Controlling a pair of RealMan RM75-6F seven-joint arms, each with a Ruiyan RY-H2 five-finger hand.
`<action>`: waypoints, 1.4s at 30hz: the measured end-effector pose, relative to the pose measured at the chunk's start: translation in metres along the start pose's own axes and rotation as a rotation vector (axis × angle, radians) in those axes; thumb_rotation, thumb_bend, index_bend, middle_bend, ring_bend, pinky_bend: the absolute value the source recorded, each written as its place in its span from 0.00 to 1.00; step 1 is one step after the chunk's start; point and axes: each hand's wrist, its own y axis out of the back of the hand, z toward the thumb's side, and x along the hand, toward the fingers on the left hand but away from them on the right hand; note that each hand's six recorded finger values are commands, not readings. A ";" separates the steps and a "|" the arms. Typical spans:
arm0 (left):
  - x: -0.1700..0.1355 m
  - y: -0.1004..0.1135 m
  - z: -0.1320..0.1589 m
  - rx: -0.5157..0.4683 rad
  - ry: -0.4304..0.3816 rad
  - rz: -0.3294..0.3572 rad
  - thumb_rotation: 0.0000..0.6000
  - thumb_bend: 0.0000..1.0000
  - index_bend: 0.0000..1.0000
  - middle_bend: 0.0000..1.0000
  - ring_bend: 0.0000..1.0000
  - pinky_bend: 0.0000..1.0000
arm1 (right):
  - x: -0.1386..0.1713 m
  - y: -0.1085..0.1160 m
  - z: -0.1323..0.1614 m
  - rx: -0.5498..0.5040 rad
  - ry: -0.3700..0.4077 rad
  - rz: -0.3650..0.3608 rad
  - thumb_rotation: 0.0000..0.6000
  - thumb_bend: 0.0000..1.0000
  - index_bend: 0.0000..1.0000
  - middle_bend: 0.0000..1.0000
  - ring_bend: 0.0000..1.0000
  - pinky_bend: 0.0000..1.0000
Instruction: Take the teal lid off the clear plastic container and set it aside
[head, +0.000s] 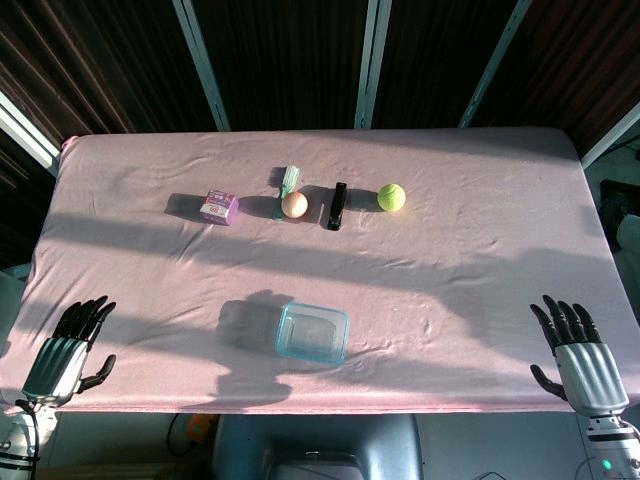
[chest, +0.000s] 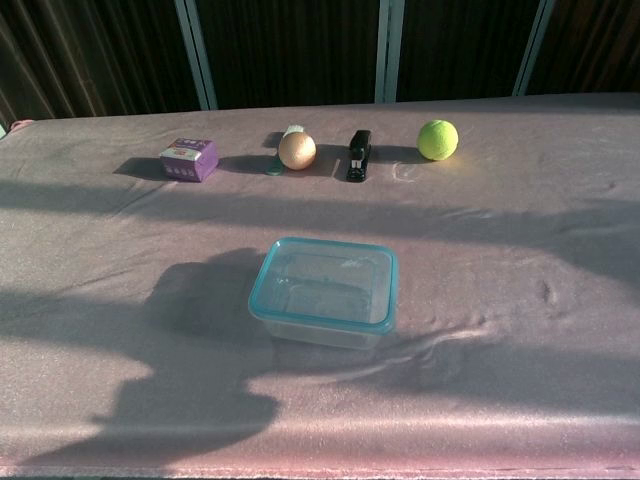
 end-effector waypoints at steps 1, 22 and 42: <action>0.000 -0.001 0.001 -0.005 -0.008 -0.003 1.00 0.35 0.00 0.00 0.00 0.00 | 0.000 0.000 0.000 0.000 0.001 0.000 1.00 0.36 0.00 0.00 0.00 0.00; 0.094 -0.072 0.186 -0.140 -0.600 -0.269 1.00 0.29 0.00 0.00 0.00 0.00 | 0.001 0.000 -0.001 -0.031 0.042 0.047 1.00 0.34 0.00 0.00 0.00 0.00; 0.143 -0.097 0.243 -0.075 -0.581 -0.289 1.00 0.29 0.00 0.00 0.00 0.00 | 0.003 -0.003 0.000 -0.037 0.067 0.091 1.00 0.34 0.00 0.00 0.00 0.00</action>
